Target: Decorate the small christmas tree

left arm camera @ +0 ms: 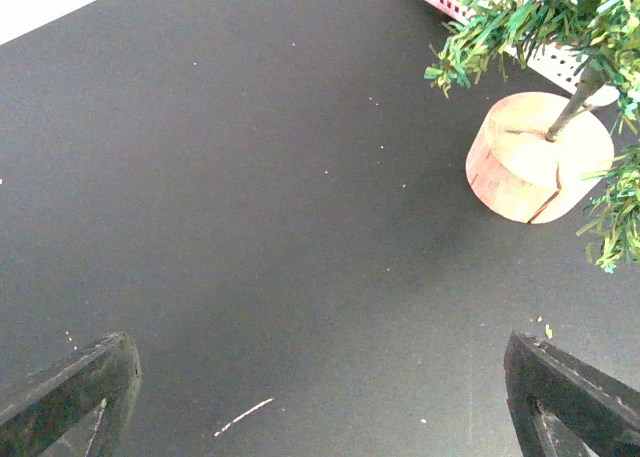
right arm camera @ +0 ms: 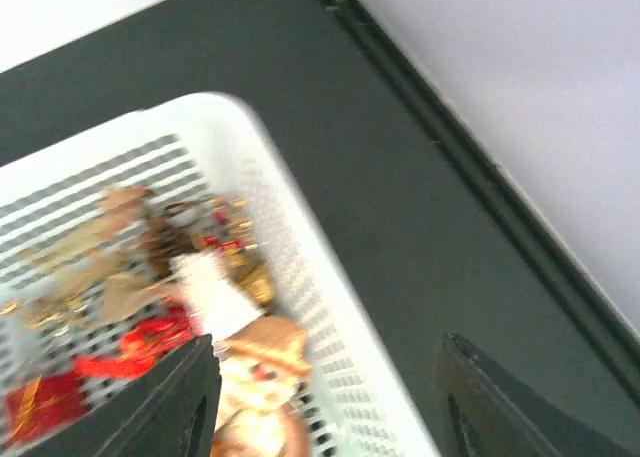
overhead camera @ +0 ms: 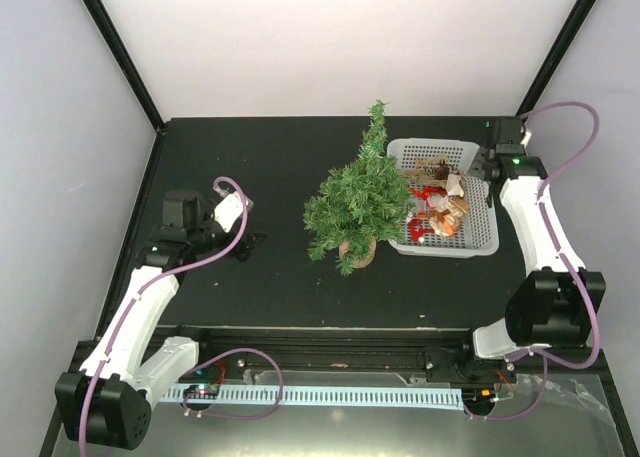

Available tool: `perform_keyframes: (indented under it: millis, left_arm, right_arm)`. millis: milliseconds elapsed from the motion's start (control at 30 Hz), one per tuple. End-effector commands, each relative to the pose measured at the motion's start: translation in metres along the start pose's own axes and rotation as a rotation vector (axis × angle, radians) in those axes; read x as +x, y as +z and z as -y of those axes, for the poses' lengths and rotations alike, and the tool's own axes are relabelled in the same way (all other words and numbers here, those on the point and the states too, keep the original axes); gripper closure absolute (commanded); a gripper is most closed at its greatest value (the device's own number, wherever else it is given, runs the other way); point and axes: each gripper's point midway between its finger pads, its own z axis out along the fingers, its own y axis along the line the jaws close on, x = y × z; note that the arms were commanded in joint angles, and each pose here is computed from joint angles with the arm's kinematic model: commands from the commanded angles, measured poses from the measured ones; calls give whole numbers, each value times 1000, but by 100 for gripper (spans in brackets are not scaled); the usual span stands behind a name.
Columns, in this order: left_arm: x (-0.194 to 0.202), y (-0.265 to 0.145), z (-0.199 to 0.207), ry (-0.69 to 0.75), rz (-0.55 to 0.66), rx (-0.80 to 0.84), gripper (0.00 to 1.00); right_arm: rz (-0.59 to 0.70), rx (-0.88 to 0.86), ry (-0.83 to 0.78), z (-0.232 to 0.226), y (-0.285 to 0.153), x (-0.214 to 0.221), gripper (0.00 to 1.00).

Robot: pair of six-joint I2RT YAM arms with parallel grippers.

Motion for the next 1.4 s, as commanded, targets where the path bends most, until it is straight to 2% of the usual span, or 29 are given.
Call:
perform_keyframes:
  millis: [0, 133, 433, 600, 1033, 1367]
  left_arm:
    - [-2, 1, 0, 0, 3, 11, 1]
    - [-1, 2, -1, -2, -3, 10, 1]
    - [3, 6, -4, -13, -24, 6, 1]
    - [4, 5, -3, -12, -26, 9, 1]
    - [5, 5, -4, -17, -34, 4, 1]
    - [4, 5, -4, -17, -30, 6, 1]
  right_arm:
    - [-53, -195, -61, -53, -13, 33, 46]
    - [-129, -296, -119, -82, -21, 80, 61]
    - [-229, -380, -71, -86, -22, 143, 69]
    - [-263, -342, -82, -79, -20, 165, 74]
    - [-313, -322, -93, -58, -17, 209, 77]
    - [-353, -328, -82, -46, -37, 239, 80]
